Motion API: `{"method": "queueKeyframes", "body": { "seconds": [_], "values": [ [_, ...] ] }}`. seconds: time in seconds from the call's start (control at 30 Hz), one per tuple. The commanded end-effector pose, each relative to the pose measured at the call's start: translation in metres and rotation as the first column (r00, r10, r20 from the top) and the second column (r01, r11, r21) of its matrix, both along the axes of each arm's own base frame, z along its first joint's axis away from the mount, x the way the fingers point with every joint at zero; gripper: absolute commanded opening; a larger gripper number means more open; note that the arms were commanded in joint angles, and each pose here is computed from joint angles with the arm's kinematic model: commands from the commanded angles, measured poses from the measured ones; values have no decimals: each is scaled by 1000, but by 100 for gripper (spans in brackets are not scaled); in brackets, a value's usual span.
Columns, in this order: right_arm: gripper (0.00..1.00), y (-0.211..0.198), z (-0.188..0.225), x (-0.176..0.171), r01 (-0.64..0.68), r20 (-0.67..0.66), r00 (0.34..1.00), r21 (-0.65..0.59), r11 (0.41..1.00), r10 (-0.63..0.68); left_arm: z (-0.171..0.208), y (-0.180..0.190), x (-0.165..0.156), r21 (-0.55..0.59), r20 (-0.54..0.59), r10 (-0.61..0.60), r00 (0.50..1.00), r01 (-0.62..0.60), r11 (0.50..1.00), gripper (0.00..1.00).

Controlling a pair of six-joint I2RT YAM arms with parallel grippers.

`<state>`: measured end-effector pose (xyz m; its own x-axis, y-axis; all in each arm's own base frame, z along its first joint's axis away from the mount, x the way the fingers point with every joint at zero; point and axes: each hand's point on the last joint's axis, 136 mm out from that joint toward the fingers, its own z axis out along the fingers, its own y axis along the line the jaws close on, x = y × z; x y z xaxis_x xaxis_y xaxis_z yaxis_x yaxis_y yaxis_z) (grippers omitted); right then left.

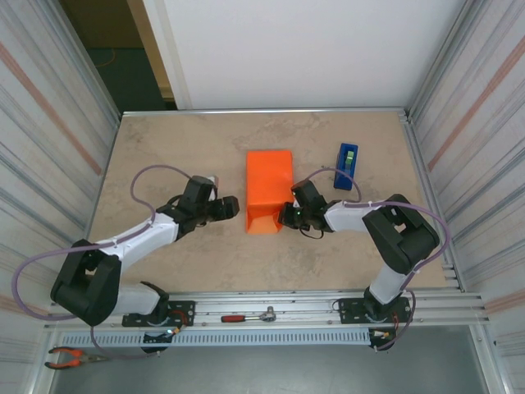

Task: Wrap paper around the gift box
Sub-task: Fold the wrapping paper for the gift box.

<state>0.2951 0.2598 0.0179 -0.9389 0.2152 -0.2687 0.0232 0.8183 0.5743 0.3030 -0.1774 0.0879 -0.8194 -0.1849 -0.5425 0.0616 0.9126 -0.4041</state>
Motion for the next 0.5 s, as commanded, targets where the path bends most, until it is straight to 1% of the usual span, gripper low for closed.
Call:
{"method": "queueKeyframes", "body": {
  "seconds": [0.0, 0.03, 0.13, 0.2, 0.3, 0.47],
  "values": [
    [0, -8, -7, -10, -55, -56, 997, -20, 998, 53, -2, 8, -1, -58, -17, 107, 994, -108, 992, 69],
    [0, -9, -9, -10, -60, -63, 996, -19, 998, 59, -6, 9, -3, -60, -30, 113, 993, -114, 992, 66],
    [0, -10, -14, -11, -75, -83, 994, -10, 997, 74, -18, 10, -9, -65, -66, 124, 990, -129, 990, 52],
    [0, -8, -15, -12, -88, -88, 992, -1, 996, 88, -24, 8, -11, -74, -79, 122, 989, -128, 989, 47],
    [0, 1, -9, -14, -124, -84, 988, 38, 992, 126, -28, 7, -11, -76, -91, 127, 988, -134, 988, 47],
    [0, 6, -1, -14, -144, -62, 987, 51, 988, 147, -34, 3, -13, -64, -103, 108, 989, -115, 991, 51]
  ]
}}
